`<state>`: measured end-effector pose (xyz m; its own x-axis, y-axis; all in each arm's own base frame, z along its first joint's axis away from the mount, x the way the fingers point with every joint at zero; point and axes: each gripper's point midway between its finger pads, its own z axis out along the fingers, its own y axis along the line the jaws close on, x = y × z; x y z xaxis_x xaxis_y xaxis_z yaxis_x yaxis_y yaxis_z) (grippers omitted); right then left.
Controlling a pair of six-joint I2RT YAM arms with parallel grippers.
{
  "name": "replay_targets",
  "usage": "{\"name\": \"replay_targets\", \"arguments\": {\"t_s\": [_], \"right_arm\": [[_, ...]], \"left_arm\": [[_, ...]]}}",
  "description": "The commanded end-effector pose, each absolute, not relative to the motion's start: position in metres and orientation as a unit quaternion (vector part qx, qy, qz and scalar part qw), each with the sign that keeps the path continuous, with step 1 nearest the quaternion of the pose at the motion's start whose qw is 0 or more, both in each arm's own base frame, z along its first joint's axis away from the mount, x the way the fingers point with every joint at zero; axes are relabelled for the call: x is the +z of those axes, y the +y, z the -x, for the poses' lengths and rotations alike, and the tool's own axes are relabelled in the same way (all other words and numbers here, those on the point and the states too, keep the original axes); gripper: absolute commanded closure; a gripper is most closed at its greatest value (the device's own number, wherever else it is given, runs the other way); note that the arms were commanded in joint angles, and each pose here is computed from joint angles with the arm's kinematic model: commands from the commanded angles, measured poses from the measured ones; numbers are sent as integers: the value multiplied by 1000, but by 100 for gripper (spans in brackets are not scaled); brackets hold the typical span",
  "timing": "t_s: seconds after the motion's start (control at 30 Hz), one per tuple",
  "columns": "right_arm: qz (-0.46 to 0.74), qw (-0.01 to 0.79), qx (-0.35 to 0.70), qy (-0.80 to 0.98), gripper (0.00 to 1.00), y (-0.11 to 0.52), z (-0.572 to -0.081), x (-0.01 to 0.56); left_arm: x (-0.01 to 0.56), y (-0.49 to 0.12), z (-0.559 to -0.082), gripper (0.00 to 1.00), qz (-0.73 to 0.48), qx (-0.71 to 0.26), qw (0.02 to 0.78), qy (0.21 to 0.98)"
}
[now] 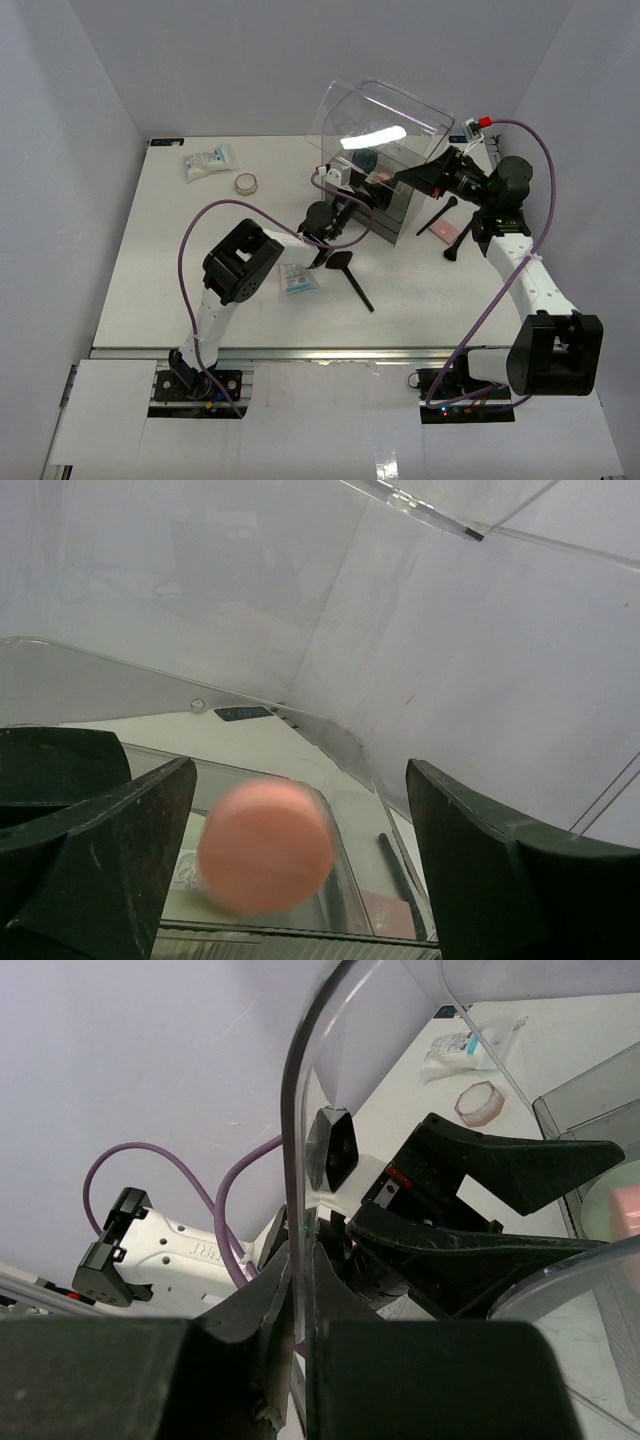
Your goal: Organize the makeup
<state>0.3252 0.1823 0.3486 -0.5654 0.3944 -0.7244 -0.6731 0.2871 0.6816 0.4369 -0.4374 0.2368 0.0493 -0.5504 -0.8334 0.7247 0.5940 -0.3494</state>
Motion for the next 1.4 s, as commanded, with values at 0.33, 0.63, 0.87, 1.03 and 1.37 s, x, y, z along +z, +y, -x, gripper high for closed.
{"name": "replay_targets", "arguments": {"t_s": [0.33, 0.63, 0.87, 1.03, 1.37], "right_arm": [[160, 492, 582, 628, 92, 185, -305, 377], [161, 491, 581, 628, 92, 184, -306, 377], [160, 492, 580, 629, 92, 184, -306, 376], [157, 490, 584, 628, 92, 184, -307, 375], [157, 490, 583, 629, 92, 184, -308, 375]], "left_arm": [[282, -411, -400, 2, -92, -447, 747, 484], [246, -359, -374, 2, -101, -368, 722, 577], [205, -276, -410, 2, -45, -186, 616, 764], [164, -190, -438, 2, 9, -109, 500, 859], [124, -93, -494, 2, 87, -46, 417, 904]]}}
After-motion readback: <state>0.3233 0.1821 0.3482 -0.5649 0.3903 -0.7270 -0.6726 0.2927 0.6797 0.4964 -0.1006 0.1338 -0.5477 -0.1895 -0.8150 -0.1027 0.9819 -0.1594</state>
